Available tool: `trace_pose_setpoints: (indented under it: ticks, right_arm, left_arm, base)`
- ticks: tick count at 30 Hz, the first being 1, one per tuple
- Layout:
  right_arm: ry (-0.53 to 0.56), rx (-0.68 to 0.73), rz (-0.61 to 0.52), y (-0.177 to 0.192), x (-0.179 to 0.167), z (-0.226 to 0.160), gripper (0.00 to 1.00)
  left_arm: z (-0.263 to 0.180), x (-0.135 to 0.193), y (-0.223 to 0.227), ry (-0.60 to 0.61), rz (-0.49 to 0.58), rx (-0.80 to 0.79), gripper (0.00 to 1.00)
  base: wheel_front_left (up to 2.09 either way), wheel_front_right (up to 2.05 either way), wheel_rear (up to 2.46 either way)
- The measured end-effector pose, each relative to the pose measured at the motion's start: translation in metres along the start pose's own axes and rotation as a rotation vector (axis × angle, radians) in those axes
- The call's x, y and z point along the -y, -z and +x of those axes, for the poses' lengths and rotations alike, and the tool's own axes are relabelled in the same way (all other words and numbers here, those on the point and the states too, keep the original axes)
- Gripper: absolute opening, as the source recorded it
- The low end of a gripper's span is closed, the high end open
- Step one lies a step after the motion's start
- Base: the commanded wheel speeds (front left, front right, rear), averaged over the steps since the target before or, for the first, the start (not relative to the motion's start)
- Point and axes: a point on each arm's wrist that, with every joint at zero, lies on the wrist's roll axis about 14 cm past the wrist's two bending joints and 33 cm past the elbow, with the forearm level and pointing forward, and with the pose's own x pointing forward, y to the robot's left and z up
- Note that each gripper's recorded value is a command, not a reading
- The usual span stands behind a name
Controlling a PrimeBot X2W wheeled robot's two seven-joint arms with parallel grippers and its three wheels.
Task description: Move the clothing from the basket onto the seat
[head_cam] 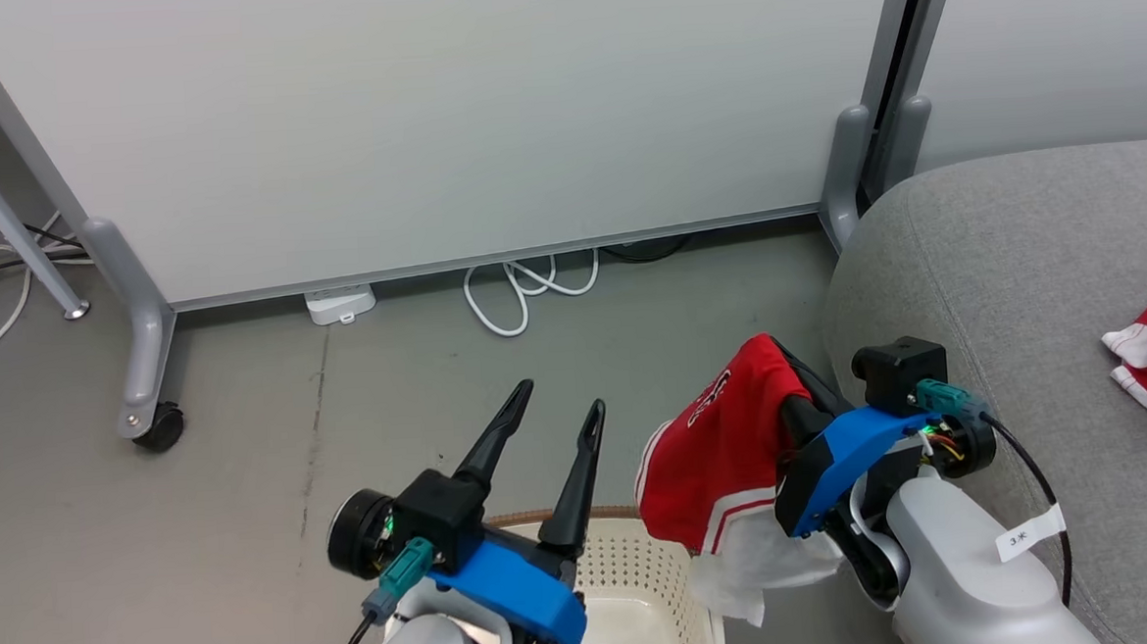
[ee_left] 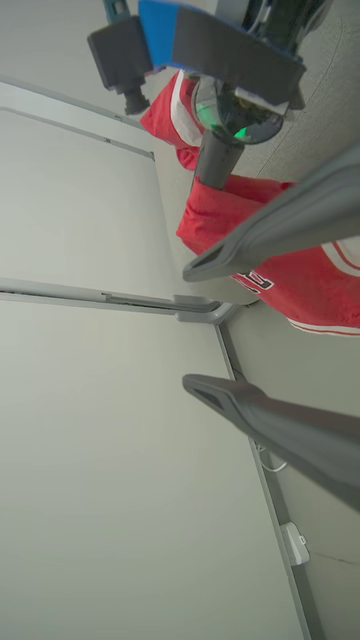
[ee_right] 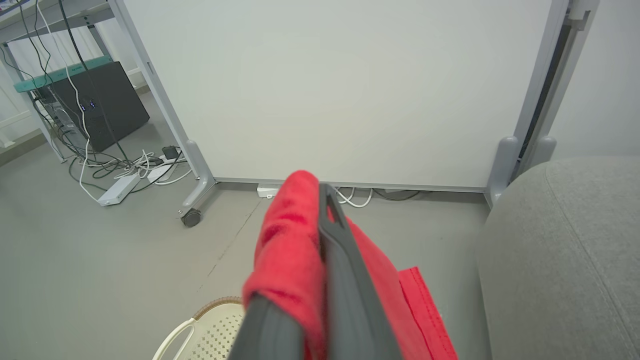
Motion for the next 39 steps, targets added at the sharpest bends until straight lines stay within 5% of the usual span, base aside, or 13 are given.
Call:
trace_pose_setpoints:
  ticks: [20, 39]
  right_arm:
    - [0.011, 0.010, -0.015, 0.001, 0.005, -0.010, 0.00]
    - [0.211, 0.039, 0.003, -0.003, 0.072, -0.058, 0.00]
  left_arm:
    - [-0.012, -0.014, 0.023, -0.050, -0.007, -0.044, 1.00]
    - [0.025, 0.047, 0.043, 0.179, -0.019, -0.091, 1.00]
  base:
    - [0.00, 0.00, 0.00]
    - [0.00, 0.00, 0.00]
